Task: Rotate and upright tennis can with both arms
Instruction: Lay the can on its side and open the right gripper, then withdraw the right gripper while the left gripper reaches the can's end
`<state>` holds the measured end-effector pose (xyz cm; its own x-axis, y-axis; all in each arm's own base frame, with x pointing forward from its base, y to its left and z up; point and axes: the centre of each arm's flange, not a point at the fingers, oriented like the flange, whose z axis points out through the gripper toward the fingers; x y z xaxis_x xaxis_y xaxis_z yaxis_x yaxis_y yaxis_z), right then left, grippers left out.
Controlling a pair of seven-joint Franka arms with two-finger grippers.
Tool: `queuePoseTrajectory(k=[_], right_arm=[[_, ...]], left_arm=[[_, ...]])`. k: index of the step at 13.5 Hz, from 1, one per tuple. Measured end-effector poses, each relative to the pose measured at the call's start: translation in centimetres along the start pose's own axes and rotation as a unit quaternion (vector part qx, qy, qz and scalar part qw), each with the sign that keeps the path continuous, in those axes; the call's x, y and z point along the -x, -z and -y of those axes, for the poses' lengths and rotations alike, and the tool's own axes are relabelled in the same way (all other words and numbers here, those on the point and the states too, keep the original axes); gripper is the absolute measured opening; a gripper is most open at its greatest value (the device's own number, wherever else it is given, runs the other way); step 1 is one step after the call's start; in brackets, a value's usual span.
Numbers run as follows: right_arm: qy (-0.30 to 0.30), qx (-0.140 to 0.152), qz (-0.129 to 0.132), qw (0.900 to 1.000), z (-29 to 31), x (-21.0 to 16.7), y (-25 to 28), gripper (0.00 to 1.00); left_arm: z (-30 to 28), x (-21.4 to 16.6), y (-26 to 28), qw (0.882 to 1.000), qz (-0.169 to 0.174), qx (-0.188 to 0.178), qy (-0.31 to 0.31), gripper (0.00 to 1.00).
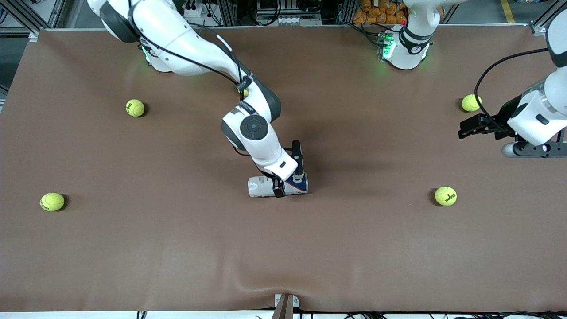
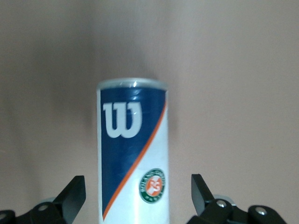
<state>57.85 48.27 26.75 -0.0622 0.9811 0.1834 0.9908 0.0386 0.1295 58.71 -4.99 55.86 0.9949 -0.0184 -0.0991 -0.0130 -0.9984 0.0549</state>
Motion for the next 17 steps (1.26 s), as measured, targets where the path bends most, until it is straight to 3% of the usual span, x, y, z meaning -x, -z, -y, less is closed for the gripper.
queuePoseTrajectory(k=[2,6,11,15,17], right_arm=[[-0.029,-0.007,-0.01,1.0,-1.5,1.1,3.5,1.0],[-0.098,-0.002,-0.001,0.995,-6.2,7.9,8.9,1.0],[-0.169,-0.036,0.04,0.984,-9.0,16.8,14.5,1.0],[-0.212,-0.053,0.062,0.974,-9.9,22.9,19.5,1.0],[-0.237,-0.053,0.066,0.968,-10.6,26.3,20.7,1.0]], left_arm=[[-1.1,-0.7,-1.1,1.0,0.001,0.003,-0.009,1.0],[-4.6,-2.6,-4.3,1.0,0.001,0.01,-0.027,1.0],[-12.5,-3.9,-9.9,1.0,0.016,0.018,0.008,1.0],[-19.3,-3.5,-14.0,0.996,0.035,0.047,0.065,1.0],[-20.5,-3.7,-15.7,0.992,0.045,0.09,0.078,1.0]])
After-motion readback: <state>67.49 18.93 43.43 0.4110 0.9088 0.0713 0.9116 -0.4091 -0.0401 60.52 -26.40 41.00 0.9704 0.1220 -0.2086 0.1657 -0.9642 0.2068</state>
